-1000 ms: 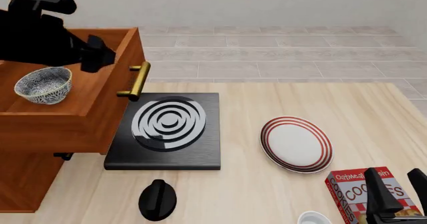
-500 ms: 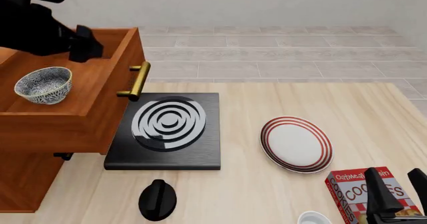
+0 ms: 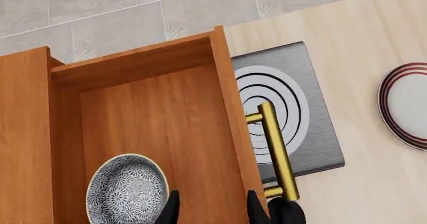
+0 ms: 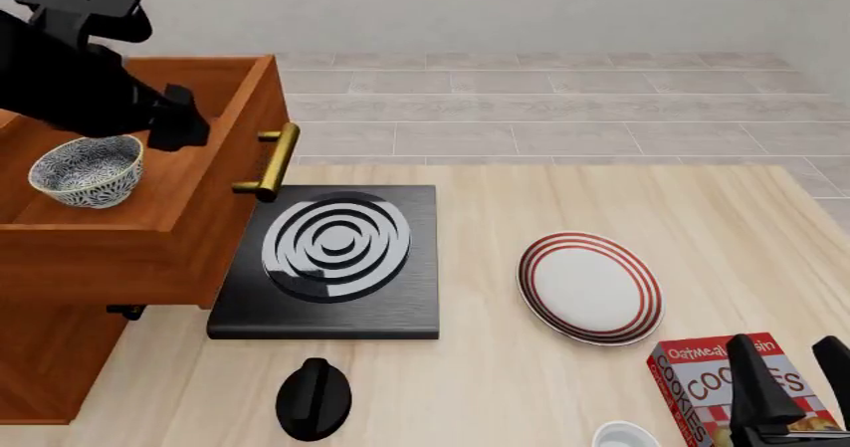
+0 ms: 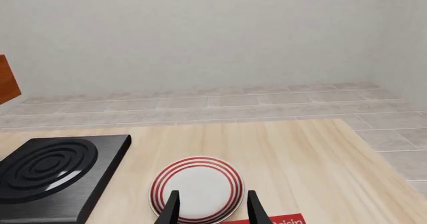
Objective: Pick the akita bowl in the top layer of the wooden cabinet and place it on the plate.
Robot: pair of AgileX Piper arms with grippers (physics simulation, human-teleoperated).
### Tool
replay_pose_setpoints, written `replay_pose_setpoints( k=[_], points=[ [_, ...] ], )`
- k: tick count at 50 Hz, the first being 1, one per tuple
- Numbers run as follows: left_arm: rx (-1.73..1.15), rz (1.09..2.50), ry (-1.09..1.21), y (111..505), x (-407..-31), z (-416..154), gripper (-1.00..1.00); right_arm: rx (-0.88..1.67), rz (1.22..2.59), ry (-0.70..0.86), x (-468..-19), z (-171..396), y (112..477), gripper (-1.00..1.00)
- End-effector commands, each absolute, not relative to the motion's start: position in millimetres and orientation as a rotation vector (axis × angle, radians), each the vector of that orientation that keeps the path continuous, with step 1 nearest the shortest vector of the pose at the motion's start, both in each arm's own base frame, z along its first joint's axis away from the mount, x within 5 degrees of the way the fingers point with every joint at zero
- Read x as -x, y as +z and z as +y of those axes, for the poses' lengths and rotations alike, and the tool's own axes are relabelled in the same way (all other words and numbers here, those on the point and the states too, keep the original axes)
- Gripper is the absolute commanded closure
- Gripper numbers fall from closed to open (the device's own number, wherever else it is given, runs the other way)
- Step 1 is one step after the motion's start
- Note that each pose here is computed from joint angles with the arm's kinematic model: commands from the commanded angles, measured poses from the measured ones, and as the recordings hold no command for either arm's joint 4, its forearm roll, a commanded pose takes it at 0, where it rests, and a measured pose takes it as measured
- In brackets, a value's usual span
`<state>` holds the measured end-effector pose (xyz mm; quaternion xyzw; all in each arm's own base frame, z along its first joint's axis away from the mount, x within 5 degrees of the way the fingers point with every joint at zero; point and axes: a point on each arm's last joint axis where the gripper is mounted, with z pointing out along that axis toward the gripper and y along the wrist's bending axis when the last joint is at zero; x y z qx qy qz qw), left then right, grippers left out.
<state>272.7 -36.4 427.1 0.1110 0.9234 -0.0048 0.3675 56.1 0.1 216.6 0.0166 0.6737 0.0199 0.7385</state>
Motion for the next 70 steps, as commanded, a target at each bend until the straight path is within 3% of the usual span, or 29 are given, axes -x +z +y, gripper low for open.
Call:
replay_pose_setpoints(
  k=[1, 70],
  points=[
    [-0.265, 2.415, 0.003, 420, -276, -30, -1.0, -0.037, 1.478, 0.045, -56, 0, 217, -1.0],
    [-0.133, 2.503, 0.055, 374, -293, 4, -1.0, -0.024, 1.481, 0.039, -56, 0, 217, -1.0]
  ],
)
